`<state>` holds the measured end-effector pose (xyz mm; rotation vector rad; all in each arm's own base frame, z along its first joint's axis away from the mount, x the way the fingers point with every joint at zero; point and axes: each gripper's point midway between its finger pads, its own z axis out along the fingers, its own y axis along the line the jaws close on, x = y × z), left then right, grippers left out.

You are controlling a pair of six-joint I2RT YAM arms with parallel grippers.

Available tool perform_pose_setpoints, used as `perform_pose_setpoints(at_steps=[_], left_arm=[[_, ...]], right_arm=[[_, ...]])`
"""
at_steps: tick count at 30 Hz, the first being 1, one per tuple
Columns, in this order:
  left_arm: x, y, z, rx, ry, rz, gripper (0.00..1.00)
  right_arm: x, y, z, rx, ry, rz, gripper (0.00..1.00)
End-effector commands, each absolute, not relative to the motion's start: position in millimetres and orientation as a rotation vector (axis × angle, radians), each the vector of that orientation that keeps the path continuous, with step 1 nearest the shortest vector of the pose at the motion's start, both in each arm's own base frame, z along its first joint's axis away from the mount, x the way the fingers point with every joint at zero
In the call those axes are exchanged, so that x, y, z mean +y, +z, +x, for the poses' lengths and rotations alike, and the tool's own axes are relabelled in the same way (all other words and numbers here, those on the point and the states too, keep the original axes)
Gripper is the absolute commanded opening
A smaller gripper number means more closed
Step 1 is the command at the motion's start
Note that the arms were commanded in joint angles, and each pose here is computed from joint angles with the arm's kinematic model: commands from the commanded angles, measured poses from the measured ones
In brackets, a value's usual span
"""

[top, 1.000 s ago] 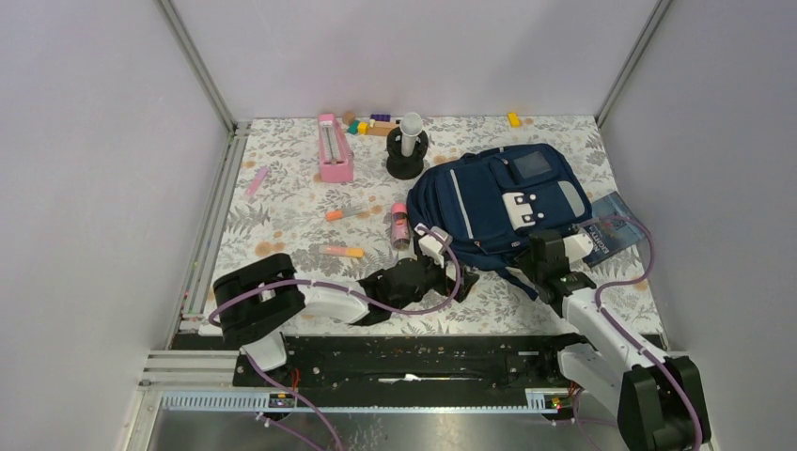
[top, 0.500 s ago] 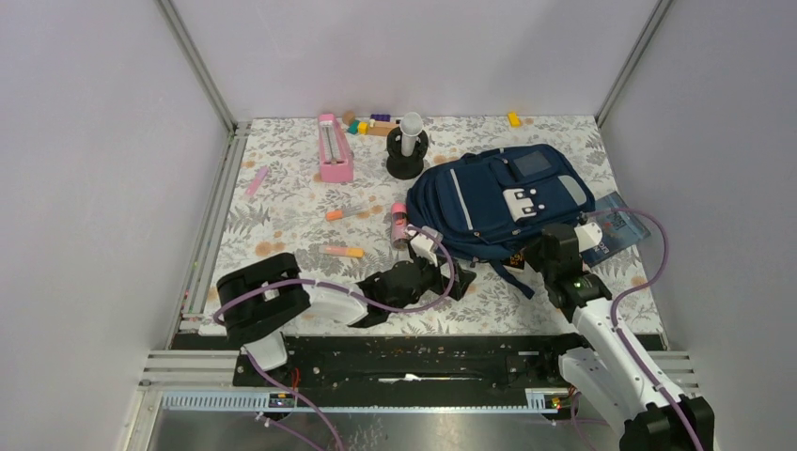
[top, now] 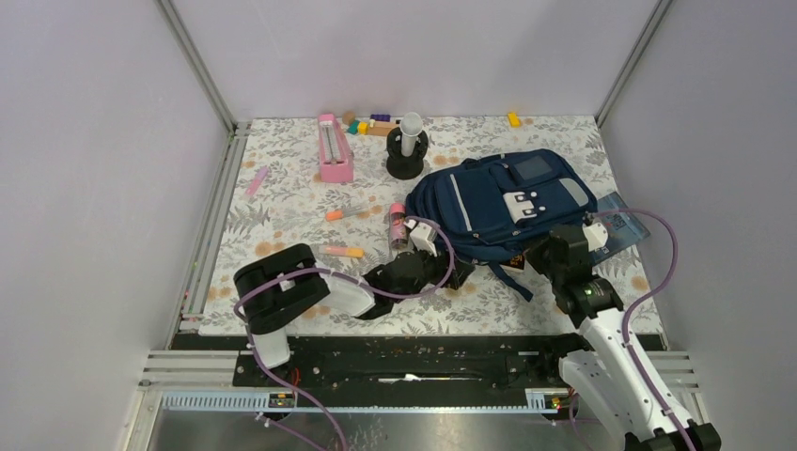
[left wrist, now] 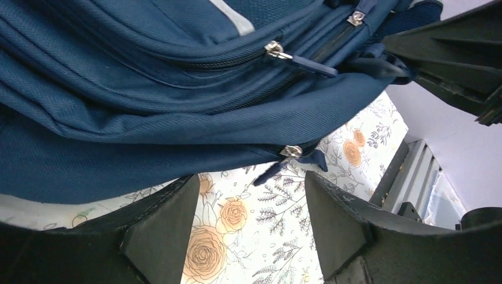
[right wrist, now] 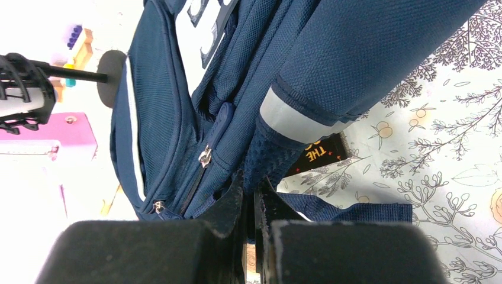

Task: Pack the student bag
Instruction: Unzip the student bag at the center of the board.

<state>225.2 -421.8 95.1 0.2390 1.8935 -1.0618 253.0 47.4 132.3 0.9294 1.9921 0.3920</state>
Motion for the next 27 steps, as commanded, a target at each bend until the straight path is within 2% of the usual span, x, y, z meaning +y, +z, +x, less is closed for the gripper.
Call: perform_pose_setpoints(at_steps=[1, 6, 12, 19, 24, 27], left_arm=[[-437.3, 124.8, 214.2, 1.774, -1.275, 0.286, 0.68], [-451.1, 121.1, 204.1, 1.759, -1.328, 0.392, 0.68], [-459.7, 116.2, 201.7, 1.75, -1.348, 0.435, 0.63], [-469.8, 123.2, 204.0, 1.731, -1.368, 0.442, 0.51], [-475.6, 130.8, 207.6, 1.714, -1.38, 0.414, 0.49], [-477.6, 126.6, 211.1, 1.736, -1.36, 0.406, 0.42]], right_arm=[[49.3, 185.6, 262.8, 1.866, 0.476, 0.897, 0.0], [51.3, 188.1, 261.7, 1.87, 0.49, 0.891, 0.0], [49.4, 192.8, 260.4, 1.861, 0.482, 0.876, 0.0], [50.4, 190.9, 260.6, 1.871, 0.482, 0.875, 0.0], [49.9, 187.7, 260.1, 1.877, 0.475, 0.877, 0.0], [49.8, 187.2, 259.7, 1.876, 0.476, 0.877, 0.0]])
